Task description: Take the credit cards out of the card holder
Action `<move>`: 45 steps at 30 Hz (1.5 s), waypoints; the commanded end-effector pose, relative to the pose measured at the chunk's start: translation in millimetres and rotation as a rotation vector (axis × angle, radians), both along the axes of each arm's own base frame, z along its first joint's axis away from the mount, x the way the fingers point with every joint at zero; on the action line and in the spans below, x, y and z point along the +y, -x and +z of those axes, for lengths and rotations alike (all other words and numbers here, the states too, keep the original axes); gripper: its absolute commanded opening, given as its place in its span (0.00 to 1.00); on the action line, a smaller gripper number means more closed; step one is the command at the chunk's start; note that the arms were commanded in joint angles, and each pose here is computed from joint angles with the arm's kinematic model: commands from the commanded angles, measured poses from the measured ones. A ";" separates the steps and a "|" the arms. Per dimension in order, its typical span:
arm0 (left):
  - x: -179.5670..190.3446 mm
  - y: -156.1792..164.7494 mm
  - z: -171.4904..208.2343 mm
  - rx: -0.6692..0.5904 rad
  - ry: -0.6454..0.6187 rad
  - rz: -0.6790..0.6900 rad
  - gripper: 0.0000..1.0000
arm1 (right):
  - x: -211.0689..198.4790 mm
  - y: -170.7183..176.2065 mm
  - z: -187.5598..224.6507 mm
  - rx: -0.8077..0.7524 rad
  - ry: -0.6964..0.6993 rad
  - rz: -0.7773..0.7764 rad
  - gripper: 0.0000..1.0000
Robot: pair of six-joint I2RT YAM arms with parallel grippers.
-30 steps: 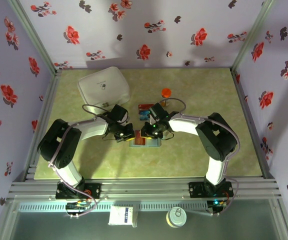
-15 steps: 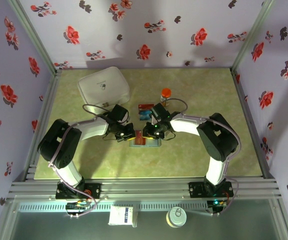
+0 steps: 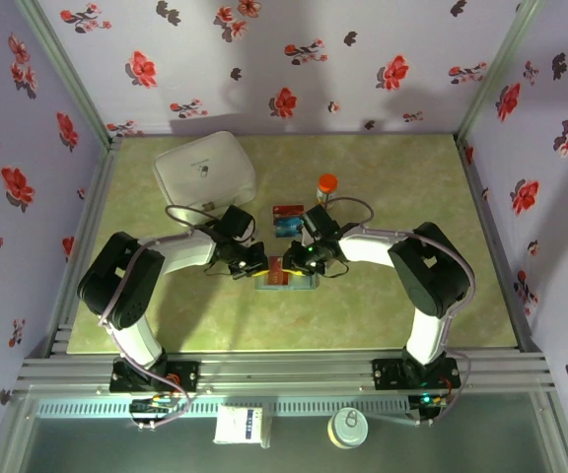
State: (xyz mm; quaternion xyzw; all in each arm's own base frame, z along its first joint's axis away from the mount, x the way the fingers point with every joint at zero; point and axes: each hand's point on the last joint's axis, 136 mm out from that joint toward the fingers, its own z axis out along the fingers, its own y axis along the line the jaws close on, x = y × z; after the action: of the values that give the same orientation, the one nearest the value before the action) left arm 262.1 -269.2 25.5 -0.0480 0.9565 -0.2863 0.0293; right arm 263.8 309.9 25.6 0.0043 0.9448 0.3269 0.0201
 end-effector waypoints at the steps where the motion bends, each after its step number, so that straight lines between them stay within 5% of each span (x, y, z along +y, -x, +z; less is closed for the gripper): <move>1: 8.9 9.9 -16.5 0.047 -0.063 -0.008 0.00 | 2.2 -1.0 7.9 -0.003 -0.036 -0.010 0.24; 18: 9.7 10.4 -17.1 0.049 -0.067 -0.008 0.00 | 3.1 -3.8 11.1 -0.012 -0.074 -0.025 0.15; 39: 14.1 15.9 -12.7 0.045 -0.064 -0.002 0.00 | -46.9 -0.9 27.2 -0.064 0.045 -0.035 0.05; 45: 6.9 9.2 0.5 0.012 -0.026 -0.003 0.00 | -36.3 -2.9 26.0 -0.039 0.005 -0.022 0.12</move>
State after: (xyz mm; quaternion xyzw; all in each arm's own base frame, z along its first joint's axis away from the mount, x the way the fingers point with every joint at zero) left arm 261.5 -268.6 26.6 -0.0476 0.9562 -0.2873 0.0311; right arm 264.5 272.3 51.3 0.0108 0.9453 0.3224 0.0481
